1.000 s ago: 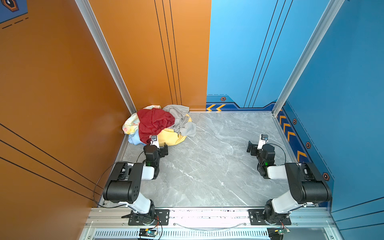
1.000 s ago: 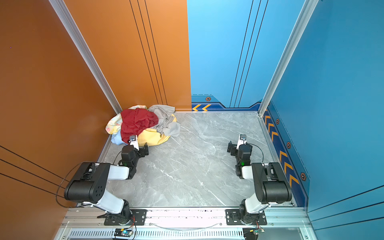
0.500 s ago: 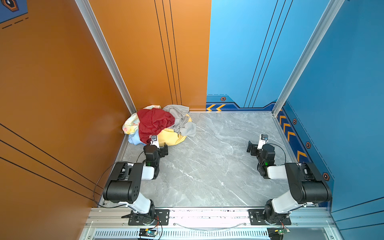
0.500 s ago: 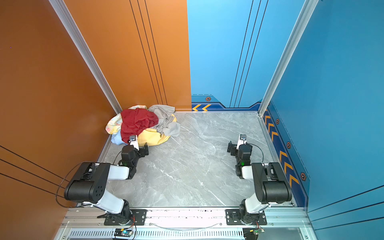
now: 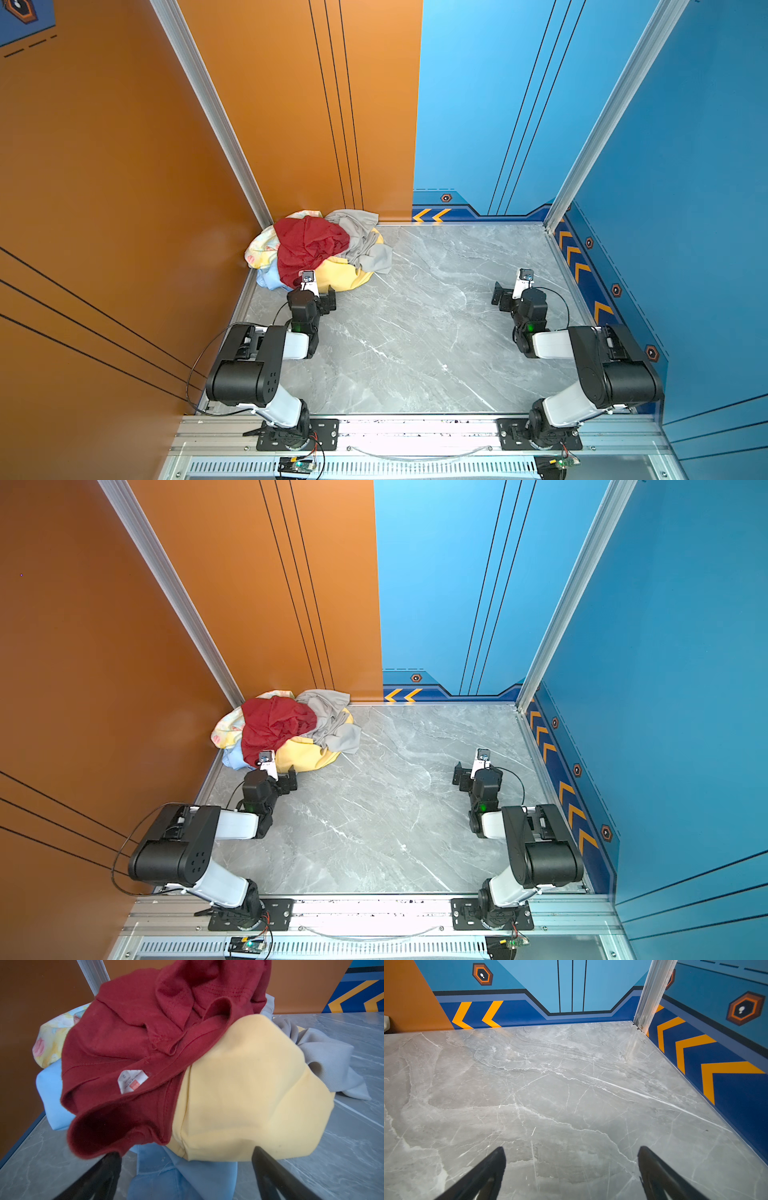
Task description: Pick out a specific cloth from the pile
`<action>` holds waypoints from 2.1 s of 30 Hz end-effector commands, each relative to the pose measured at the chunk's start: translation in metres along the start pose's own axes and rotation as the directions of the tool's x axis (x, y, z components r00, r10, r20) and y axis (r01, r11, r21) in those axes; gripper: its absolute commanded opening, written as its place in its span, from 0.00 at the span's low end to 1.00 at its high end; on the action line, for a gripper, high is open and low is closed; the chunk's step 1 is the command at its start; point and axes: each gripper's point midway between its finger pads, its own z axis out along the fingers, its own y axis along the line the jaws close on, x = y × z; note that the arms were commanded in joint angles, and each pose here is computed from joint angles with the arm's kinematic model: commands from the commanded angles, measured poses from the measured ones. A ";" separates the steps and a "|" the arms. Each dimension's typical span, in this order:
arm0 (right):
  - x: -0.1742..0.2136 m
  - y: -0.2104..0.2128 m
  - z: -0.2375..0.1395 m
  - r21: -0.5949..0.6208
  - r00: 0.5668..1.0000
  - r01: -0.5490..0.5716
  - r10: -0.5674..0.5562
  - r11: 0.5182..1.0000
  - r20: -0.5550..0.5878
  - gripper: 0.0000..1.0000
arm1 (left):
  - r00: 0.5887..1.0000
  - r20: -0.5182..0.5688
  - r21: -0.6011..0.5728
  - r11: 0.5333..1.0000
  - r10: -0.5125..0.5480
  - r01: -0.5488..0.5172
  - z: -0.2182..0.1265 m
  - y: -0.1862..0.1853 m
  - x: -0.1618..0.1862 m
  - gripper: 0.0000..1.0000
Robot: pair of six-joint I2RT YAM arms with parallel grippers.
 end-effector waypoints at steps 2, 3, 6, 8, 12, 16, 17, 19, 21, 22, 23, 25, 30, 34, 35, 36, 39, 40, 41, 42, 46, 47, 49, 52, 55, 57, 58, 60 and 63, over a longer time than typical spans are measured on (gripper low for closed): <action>0.001 -0.003 -0.003 0.024 1.000 0.010 -0.010 1.000 0.000 1.00 | 1.000 0.001 -0.016 1.000 0.014 -0.014 0.001 0.000 -0.003 0.98; 0.001 -0.002 -0.004 0.023 1.000 0.013 -0.013 1.000 0.000 1.00 | 1.000 0.000 -0.016 1.000 0.013 -0.013 0.000 0.001 -0.002 0.98; 0.000 -0.002 -0.004 0.022 1.000 0.016 -0.016 1.000 0.002 1.00 | 1.000 0.001 -0.015 1.000 0.013 -0.013 0.000 0.001 -0.002 0.98; -0.001 -0.002 -0.004 0.026 1.000 0.017 -0.017 1.000 0.006 1.00 | 1.000 0.001 -0.015 1.000 0.014 -0.014 0.000 0.001 -0.002 0.98; -0.003 -0.002 -0.007 0.030 1.000 0.022 -0.022 0.999 0.013 1.00 | 1.000 0.008 -0.032 0.999 0.014 -0.013 -0.002 0.002 -0.003 0.98; -0.005 -0.002 -0.009 0.030 1.000 0.022 -0.022 0.999 0.018 1.00 | 1.000 0.027 -0.051 0.999 0.005 -0.003 -0.007 0.006 -0.010 0.98; -0.005 -0.002 -0.010 0.031 1.000 0.022 -0.023 0.999 0.018 1.00 | 1.000 0.029 -0.051 0.999 0.004 -0.003 -0.008 0.006 -0.012 0.98; -0.007 -0.002 -0.010 0.033 0.999 0.022 -0.023 0.999 0.022 1.00 | 1.000 0.028 -0.053 0.999 0.006 -0.005 -0.010 0.007 -0.015 0.98; -0.010 0.000 -0.012 0.035 0.999 0.035 -0.036 0.999 0.018 1.00 | 0.999 0.033 -0.049 0.999 0.013 -0.012 -0.014 0.006 -0.020 0.98; -0.010 0.002 -0.012 0.036 0.999 0.045 -0.046 0.998 0.015 1.00 | 0.999 0.030 -0.050 0.999 0.015 -0.014 -0.015 0.006 -0.022 0.98; -0.011 0.003 -0.012 0.038 0.998 0.058 -0.059 0.998 0.011 1.00 | 0.999 0.029 -0.051 0.999 0.018 -0.016 -0.017 0.005 -0.025 0.98; -0.013 0.008 -0.013 0.044 0.996 0.085 -0.085 0.995 0.003 1.00 | 1.000 0.017 -0.050 0.998 0.024 -0.023 -0.020 0.005 -0.030 0.98; -0.028 0.018 -0.021 0.073 0.987 0.159 -0.159 0.985 0.005 1.00 | 0.999 -0.008 -0.073 0.997 0.039 -0.040 -0.031 0.003 -0.050 0.98; -0.045 0.026 -0.032 0.114 0.978 0.202 -0.206 0.973 0.024 1.00 | 0.998 -0.063 -0.093 0.996 0.011 -0.016 -0.040 0.004 -0.063 0.98; -0.049 0.029 -0.035 0.110 0.978 0.201 -0.205 0.973 0.031 1.00 | 0.997 -0.075 -0.087 0.996 0.003 -0.010 -0.044 0.003 -0.068 0.98; -0.053 0.031 -0.039 0.104 0.980 0.190 -0.196 0.976 0.045 1.00 | 0.996 -0.087 -0.086 0.996 -0.006 -0.001 -0.048 0.002 -0.072 0.98; -0.067 0.042 -0.049 0.043 0.986 0.138 -0.141 0.990 0.086 1.00 | 0.990 -0.129 -0.108 0.993 -0.055 0.041 -0.061 0.006 -0.080 0.98; -0.070 0.047 -0.052 0.020 0.987 0.128 -0.129 0.992 0.094 1.00 | 0.987 -0.140 -0.114 0.992 -0.074 0.058 -0.065 0.008 -0.081 0.98; -0.073 0.052 -0.056 -0.007 0.988 0.119 -0.118 0.993 0.105 1.00 | 0.984 -0.151 -0.120 0.990 -0.098 0.080 -0.070 0.009 -0.082 0.98; -0.076 0.058 -0.060 -0.036 0.987 0.113 -0.108 0.993 0.116 1.00 | 0.979 -0.160 -0.127 0.986 -0.126 0.107 -0.074 0.012 -0.082 0.98; -0.082 0.088 -0.076 -0.167 0.982 0.123 -0.096 0.978 0.160 1.00 | 0.939 -0.199 -0.169 0.954 -0.279 0.248 -0.091 0.027 -0.073 0.98; -0.084 0.097 -0.080 -0.208 0.980 0.131 -0.096 0.969 0.172 1.00 | 0.919 -0.201 -0.181 0.935 -0.340 0.306 -0.095 0.032 -0.071 0.98; -0.084 0.115 -0.089 -0.290 0.977 0.149 -0.096 0.945 0.190 1.00 | 0.865 -0.209 -0.216 0.884 -0.456 0.414 -0.100 0.045 -0.063 0.99; -0.082 0.143 -0.100 -0.403 0.970 0.193 -0.112 0.895 0.216 1.00 | 0.776 -0.203 -0.270 0.796 -0.597 0.541 -0.105 0.065 -0.052 0.99; -0.076 0.167 -0.109 -0.489 0.964 0.235 -0.137 0.840 0.228 1.00 | 0.647 -0.197 -0.318 0.673 -0.736 0.668 -0.104 0.082 -0.037 0.97; -0.070 0.184 -0.117 -0.557 0.960 0.260 -0.151 0.789 0.234 1.00 | 0.549 -0.199 -0.329 0.584 -0.811 0.743 -0.097 0.089 -0.026 0.95; -0.068 0.195 -0.123 -0.593 0.958 0.274 -0.158 0.757 0.241 1.00 | 0.502 -0.204 -0.331 0.541 -0.841 0.773 -0.093 0.092 -0.022 0.94; -0.061 0.214 -0.135 -0.655 0.948 0.313 -0.186 0.688 0.258 1.00 | 0.426 -0.209 -0.337 0.474 -0.880 0.814 -0.085 0.101 -0.014 0.92; -0.051 0.239 -0.153 -0.700 0.923 0.384 -0.240 0.602 0.300 0.99 | 0.326 -0.207 -0.335 0.380 -0.922 0.862 -0.073 0.114 -0.007 0.90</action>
